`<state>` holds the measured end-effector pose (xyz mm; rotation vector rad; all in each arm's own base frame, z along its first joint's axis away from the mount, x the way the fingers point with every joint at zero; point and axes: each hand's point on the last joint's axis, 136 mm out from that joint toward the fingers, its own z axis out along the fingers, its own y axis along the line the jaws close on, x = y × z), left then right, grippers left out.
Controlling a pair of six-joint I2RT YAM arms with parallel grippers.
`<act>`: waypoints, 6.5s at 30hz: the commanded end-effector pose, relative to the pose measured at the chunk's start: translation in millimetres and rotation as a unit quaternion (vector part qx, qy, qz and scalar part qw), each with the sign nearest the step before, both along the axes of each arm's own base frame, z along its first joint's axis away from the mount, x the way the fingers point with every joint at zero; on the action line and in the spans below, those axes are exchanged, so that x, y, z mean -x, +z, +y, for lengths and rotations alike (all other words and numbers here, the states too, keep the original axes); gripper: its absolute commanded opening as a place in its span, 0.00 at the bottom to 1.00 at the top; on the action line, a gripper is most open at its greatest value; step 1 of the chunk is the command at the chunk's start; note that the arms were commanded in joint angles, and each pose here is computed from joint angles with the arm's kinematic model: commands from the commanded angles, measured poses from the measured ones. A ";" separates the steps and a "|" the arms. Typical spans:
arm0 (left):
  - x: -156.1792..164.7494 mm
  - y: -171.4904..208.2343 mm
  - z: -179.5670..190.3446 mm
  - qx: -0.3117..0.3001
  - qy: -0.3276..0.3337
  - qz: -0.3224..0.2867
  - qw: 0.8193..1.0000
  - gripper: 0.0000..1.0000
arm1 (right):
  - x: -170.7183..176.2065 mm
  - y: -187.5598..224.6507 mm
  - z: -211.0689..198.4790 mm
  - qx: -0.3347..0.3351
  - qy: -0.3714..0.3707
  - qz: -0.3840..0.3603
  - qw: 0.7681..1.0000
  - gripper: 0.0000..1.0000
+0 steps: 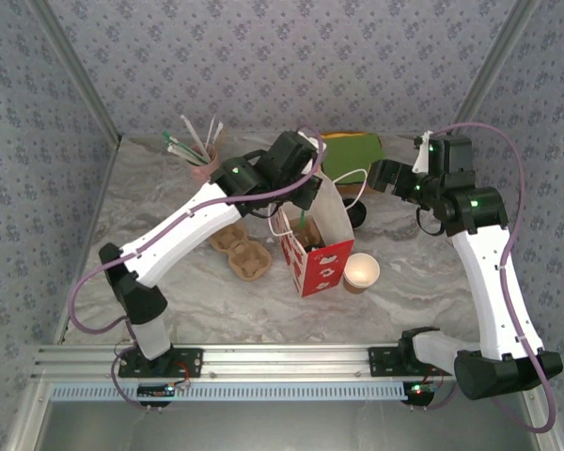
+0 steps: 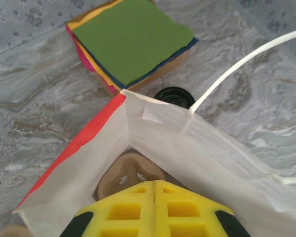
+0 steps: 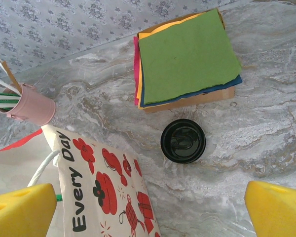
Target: Pack the takeout coffee
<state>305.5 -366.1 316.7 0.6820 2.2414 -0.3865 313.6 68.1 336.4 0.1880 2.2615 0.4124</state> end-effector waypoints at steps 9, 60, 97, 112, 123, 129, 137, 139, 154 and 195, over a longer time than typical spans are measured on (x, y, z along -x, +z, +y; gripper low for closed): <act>4.6 15.9 -8.9 0.018 -0.012 -0.006 1.000 0.55 | -24.6 26.4 2.1 -0.014 0.008 -0.025 1.000 1.00; -4.0 23.3 171.6 0.170 0.255 0.081 0.948 1.00 | -282.1 -260.7 15.5 0.189 0.004 0.181 0.965 0.84; 2.4 23.6 172.2 0.189 0.254 0.088 0.944 1.00 | -266.9 -214.8 15.6 0.186 -0.001 0.162 0.969 0.38; 8.4 19.8 174.0 0.191 0.254 0.094 0.943 1.00 | -262.9 -239.7 17.1 0.184 0.010 0.186 0.965 0.60; 9.6 21.3 175.1 0.190 0.255 0.093 0.943 1.00 | -260.9 -269.4 17.9 0.180 0.021 0.212 0.960 0.47; 8.5 20.5 170.9 0.190 0.248 0.097 0.945 1.00 | -260.8 -261.4 18.2 0.178 0.021 0.207 0.962 0.26; 8.6 20.0 169.2 0.191 0.245 0.098 0.946 1.00 | -262.2 -234.5 16.2 0.177 0.012 0.184 0.967 0.03; 8.7 19.9 169.2 0.191 0.244 0.098 0.946 1.00 | -262.6 -225.9 15.4 0.176 0.009 0.177 0.968 0.00; 7.7 17.8 165.0 0.191 0.238 0.102 0.947 1.00 | -262.2 -208.2 16.8 0.173 0.010 0.161 0.972 0.44; 6.1 15.8 160.5 0.181 0.229 0.108 0.950 1.00 | -262.6 -215.7 14.2 0.179 0.008 0.170 0.969 0.21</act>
